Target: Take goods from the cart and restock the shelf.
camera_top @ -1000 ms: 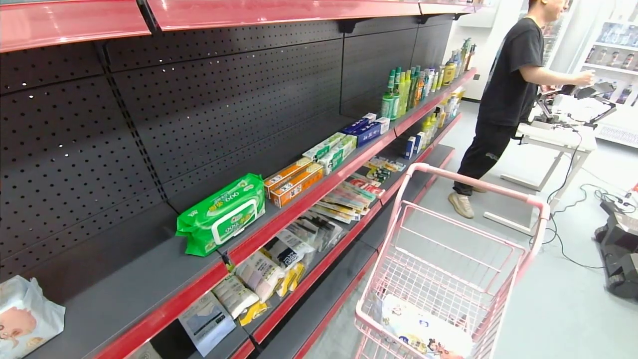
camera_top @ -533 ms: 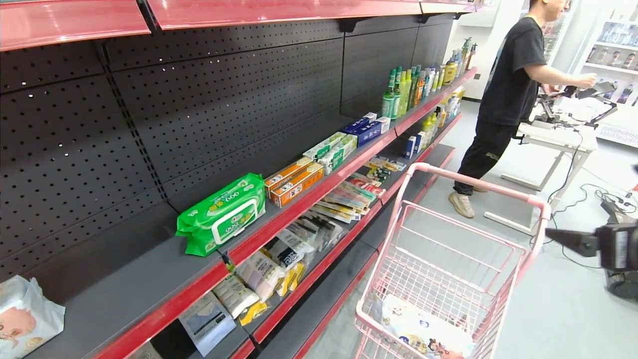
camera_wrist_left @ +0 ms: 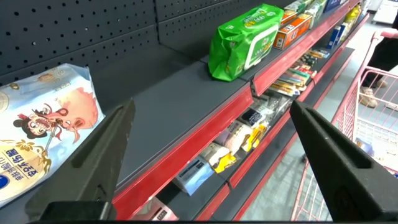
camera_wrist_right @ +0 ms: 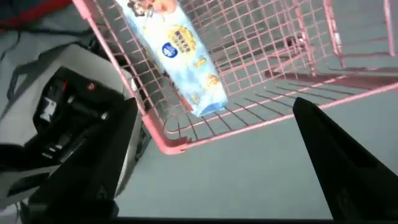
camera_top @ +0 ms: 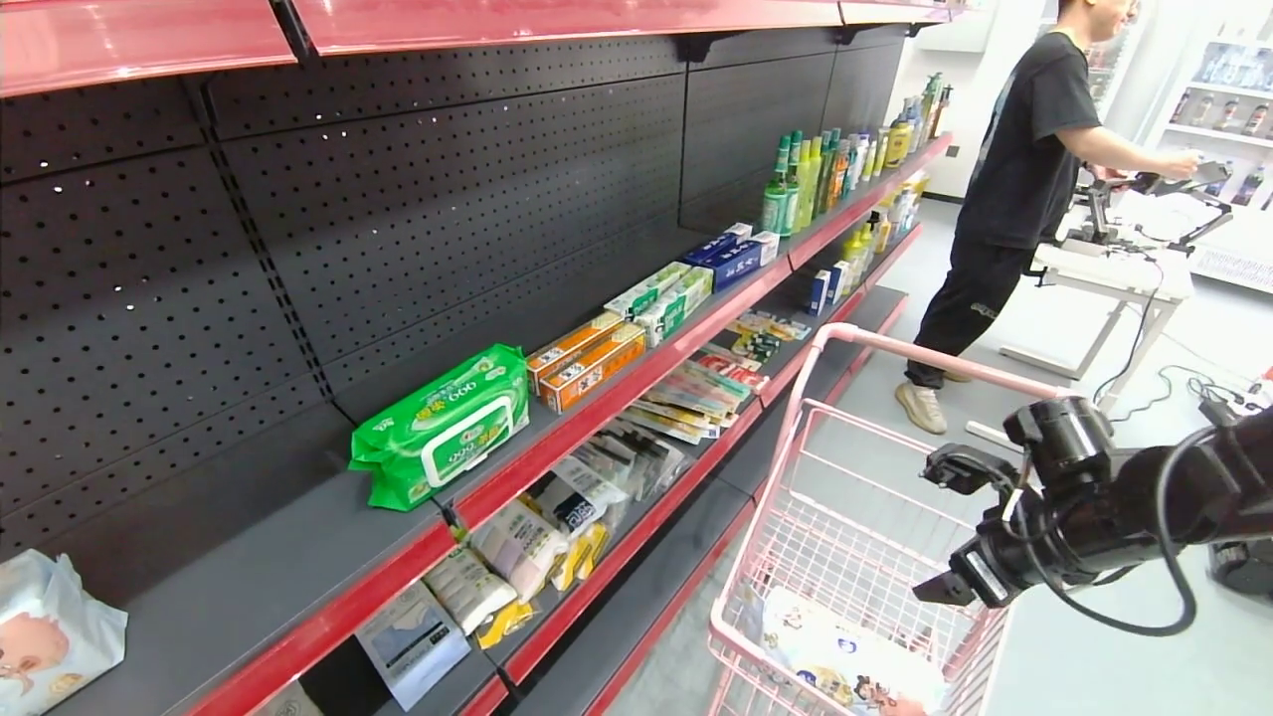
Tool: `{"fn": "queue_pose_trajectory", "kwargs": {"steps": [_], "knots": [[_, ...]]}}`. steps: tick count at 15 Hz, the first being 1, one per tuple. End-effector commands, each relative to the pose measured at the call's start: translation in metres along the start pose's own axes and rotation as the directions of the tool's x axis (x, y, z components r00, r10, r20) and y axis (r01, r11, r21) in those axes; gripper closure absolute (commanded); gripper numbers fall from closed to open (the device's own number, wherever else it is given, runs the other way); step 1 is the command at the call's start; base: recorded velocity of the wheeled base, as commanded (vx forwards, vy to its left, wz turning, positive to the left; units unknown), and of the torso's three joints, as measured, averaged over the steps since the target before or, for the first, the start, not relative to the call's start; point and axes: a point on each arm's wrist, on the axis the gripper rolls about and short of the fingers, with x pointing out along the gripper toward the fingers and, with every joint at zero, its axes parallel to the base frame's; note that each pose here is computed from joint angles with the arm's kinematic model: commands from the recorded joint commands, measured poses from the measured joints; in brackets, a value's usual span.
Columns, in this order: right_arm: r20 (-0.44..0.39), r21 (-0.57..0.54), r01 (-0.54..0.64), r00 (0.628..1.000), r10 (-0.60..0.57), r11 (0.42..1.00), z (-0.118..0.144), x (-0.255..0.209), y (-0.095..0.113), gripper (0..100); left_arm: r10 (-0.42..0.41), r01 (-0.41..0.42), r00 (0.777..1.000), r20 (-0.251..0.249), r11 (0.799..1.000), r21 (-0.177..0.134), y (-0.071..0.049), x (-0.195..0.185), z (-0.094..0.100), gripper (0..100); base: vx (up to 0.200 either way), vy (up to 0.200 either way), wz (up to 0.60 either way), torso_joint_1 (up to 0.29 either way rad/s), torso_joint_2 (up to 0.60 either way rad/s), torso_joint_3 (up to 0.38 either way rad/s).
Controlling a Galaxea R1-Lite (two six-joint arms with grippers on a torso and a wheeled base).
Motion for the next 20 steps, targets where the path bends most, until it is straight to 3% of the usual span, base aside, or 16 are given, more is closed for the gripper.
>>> {"fn": "queue_pose_trajectory", "kwargs": {"steps": [1, 6, 9, 20], "knots": [[-0.097, -0.041, -0.083, 0.992, 0.079, 0.996, -0.008, 0.042, 0.005, 0, 0.001, -0.001, 1.0, -0.001, 1.0, 0.0, 0.0, 0.0, 0.0, 0, 0.0, 0.0, 0.0, -0.076, 0.17, 0.095], [-0.118, -0.116, -0.132, 0.986, 0.119, 0.984, -0.015, 0.065, 0.006, 0, 0.001, -0.001, 1.0, -0.001, 1.0, 0.0, 0.0, 0.0, 0.0, 0, 0.0, 0.0, 0.0, -0.089, 0.18, 0.096], [-0.088, -0.226, -0.12, 0.991, 0.102, 0.967, -0.017, 0.081, 0.002, 0, 0.001, -0.001, 1.0, -0.001, 1.0, 0.0, 0.0, 0.0, 0.0, 0, 0.0, 0.0, 0.0, -0.103, 0.22, 0.118], [-0.077, -0.26, -0.13, 0.991, 0.113, 0.957, -0.028, 0.077, -0.007, 0, 0.001, -0.001, 1.0, -0.001, 1.0, 0.0, 0.0, 0.0, 0.0, 0, 0.0, 0.0, 0.0, -0.144, 0.31, 0.167]]}}
